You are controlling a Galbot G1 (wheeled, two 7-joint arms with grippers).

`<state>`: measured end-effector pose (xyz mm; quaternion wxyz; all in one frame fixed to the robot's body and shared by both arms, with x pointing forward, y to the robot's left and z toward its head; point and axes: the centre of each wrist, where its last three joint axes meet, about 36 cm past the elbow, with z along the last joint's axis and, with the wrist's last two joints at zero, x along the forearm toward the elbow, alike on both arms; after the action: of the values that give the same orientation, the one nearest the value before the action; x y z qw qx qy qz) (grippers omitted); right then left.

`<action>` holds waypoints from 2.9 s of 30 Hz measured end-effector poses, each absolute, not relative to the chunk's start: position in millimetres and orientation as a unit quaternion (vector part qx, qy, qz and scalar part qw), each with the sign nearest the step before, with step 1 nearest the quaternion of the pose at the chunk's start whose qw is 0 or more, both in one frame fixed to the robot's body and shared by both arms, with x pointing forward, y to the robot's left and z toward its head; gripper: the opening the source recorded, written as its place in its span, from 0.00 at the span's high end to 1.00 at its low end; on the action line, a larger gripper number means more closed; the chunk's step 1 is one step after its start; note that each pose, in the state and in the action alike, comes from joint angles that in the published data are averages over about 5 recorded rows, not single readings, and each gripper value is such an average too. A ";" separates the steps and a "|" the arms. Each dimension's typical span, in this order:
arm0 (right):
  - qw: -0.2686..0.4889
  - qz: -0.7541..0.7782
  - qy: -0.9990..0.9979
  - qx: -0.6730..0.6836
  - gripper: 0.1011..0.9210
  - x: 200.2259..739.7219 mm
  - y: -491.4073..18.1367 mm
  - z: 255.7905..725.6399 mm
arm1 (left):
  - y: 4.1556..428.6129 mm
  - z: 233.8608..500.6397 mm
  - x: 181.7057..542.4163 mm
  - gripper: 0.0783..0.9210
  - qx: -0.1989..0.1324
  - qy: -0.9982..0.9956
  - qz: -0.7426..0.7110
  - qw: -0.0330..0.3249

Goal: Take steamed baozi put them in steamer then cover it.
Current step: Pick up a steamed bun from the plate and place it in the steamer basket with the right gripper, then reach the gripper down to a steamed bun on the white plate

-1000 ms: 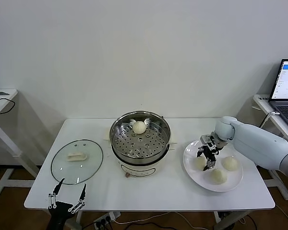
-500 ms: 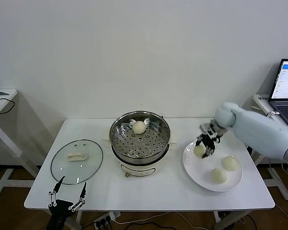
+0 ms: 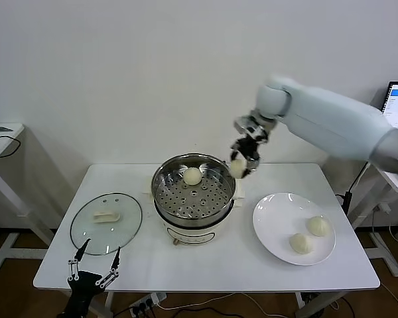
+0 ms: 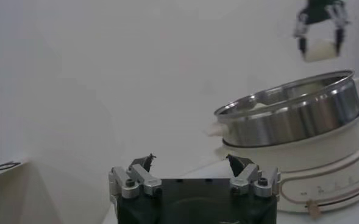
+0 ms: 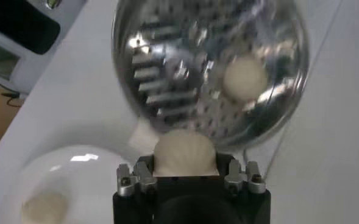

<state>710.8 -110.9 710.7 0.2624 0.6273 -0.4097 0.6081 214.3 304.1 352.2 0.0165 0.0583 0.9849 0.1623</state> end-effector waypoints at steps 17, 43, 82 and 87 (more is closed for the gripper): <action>0.260 0.625 -0.371 0.636 0.33 696.2 25.9 647.0 | 308.3 353.3 217.7 0.12 0.050 0.984 0.166 0.027; 0.247 0.624 -0.384 0.634 0.12 688.2 54.9 599.0 | 311.7 353.3 216.9 0.12 0.042 0.984 0.170 0.028; 0.372 0.570 -0.427 0.595 0.12 638.7 -371.9 572.6 | 298.9 347.0 208.3 0.12 0.061 0.983 0.175 0.016; 0.382 0.559 -0.434 0.593 0.12 624.6 -386.2 539.8 | 301.7 346.5 206.6 0.12 0.059 0.982 0.180 0.014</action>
<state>624.6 -386.2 539.8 0.3824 0.5935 -0.4342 0.5595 206.6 301.7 346.5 0.0142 0.0593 0.9818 0.1800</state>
